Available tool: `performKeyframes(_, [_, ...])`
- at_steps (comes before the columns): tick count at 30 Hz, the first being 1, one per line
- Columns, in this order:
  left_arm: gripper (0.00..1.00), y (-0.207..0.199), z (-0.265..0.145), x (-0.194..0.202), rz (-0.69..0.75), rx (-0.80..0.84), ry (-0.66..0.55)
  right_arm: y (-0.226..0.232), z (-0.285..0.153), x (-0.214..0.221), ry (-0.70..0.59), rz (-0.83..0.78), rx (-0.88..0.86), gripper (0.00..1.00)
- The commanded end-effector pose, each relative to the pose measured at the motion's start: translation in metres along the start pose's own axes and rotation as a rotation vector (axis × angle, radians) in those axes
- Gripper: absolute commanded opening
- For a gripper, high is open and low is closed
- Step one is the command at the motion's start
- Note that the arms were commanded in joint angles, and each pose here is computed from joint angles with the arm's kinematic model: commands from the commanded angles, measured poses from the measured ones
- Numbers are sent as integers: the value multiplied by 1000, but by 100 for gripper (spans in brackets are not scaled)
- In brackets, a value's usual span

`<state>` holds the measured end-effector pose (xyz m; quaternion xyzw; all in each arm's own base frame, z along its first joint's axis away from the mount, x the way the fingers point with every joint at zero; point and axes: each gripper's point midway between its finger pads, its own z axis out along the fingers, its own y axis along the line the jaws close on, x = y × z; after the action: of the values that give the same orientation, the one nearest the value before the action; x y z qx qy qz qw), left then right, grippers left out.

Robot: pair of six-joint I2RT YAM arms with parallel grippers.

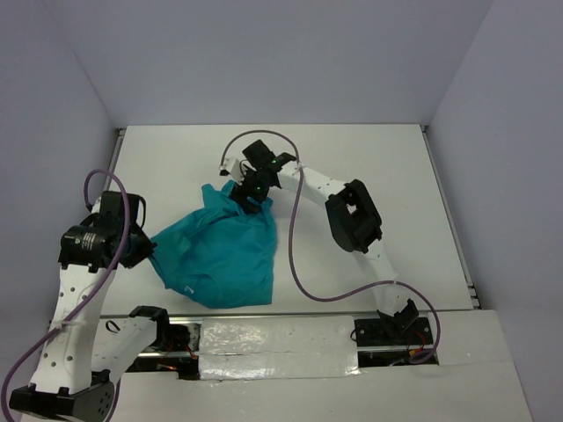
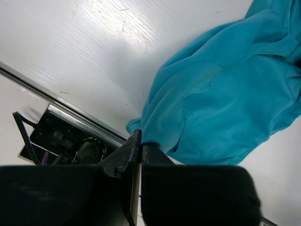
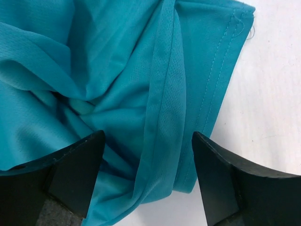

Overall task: Fold and stack the t-shirts
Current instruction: Flatten out the tshirt

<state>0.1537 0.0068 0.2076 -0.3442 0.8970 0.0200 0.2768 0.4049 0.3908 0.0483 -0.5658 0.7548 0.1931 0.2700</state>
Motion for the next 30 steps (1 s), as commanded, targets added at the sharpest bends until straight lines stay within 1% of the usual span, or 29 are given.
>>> performKeyframes(1, [0, -4, 1, -2, -26, 16, -8, -4, 3, -12, 7, -44, 53, 80])
performKeyframes(4, [0, -5, 1, -3, -23, 16, -8, -12, 7, -13, 1, -36, 82, 65])
performKeyframes(5, [0, -5, 1, -3, -24, 16, -8, -13, 6, -13, -4, -27, 93, 55])
performKeyframes(7, [0, -5, 1, -3, -26, 19, -11, -16, 3, -17, -28, -23, 101, 47])
performKeyframes(8, [0, -4, 1, -2, -25, 16, -10, -17, 0, -17, -32, -17, 102, 40])
performKeyframes(10, [0, -4, 3, -2, -24, 18, -10, -17, -4, -18, -37, -15, 100, 30])
performKeyframes(11, [0, -5, 5, -1, -22, 22, -7, -21, -12, -19, -51, -1, 111, 24])
performKeyframes(12, [0, -6, 6, -1, -22, 24, -7, -23, -18, -18, -60, 8, 117, 23])
performKeyframes(13, [0, -7, 8, 0, -17, 24, -3, -23, -19, -9, -54, 29, 114, 21])
performKeyframes(14, [0, -9, 10, -2, -18, 31, -8, -33, -39, -15, -90, 52, 143, 18])
performKeyframes(15, [0, -11, 12, -2, -15, 36, -6, -40, -47, -15, -113, 65, 160, 16])
performKeyframes(16, [0, -13, 13, -2, -15, 41, -7, -41, -51, -4, -107, 94, 152, 14])
performKeyframes(17, [0, -17, 16, -5, -8, 49, -14, -57, -72, -3, -142, 130, 188, 14])
performKeyframes(18, [0, -18, 18, -6, -3, 50, -13, -62, -81, 3, -150, 156, 194, 13])
performKeyframes(20, [0, -24, 24, -9, 14, 53, -9, -66, -103, 20, -167, 225, 198, 11])
performKeyframes(21, [0, -30, 27, -14, 24, 72, -20, -73, -124, 34, -194, 274, 216, 11])
performKeyframes(23, [0, -39, 35, -17, 36, 81, -11, -79, -143, 48, -226, 318, 237, 11])
performKeyframes(24, [0, -47, 39, -24, 34, 106, -30, -77, -152, 56, -238, 340, 239, 11])
performKeyframes(25, [0, -53, 43, -25, 48, 121, -24, -72, -166, 76, -244, 398, 243, 12])
performKeyframes(26, [0, -57, 51, -26, 54, 118, -11, -66, -171, 79, -273, 412, 223, 12])
performKeyframes(27, [0, -65, 55, -33, 61, 140, -27, -54, -169, 108, -245, 471, 205, 12])
performKeyframes(28, [0, -71, 63, -33, 72, 141, -8, -46, -183, 109, -269, 479, 215, 12])
performKeyframes(29, [0, -74, 68, -37, 75, 145, -5, -40, -185, 117, -268, 492, 215, 12])
performKeyframes(30, [0, -81, 70, -45, 80, 164, -25, -26, -190, 135, -260, 531, 218, 12])
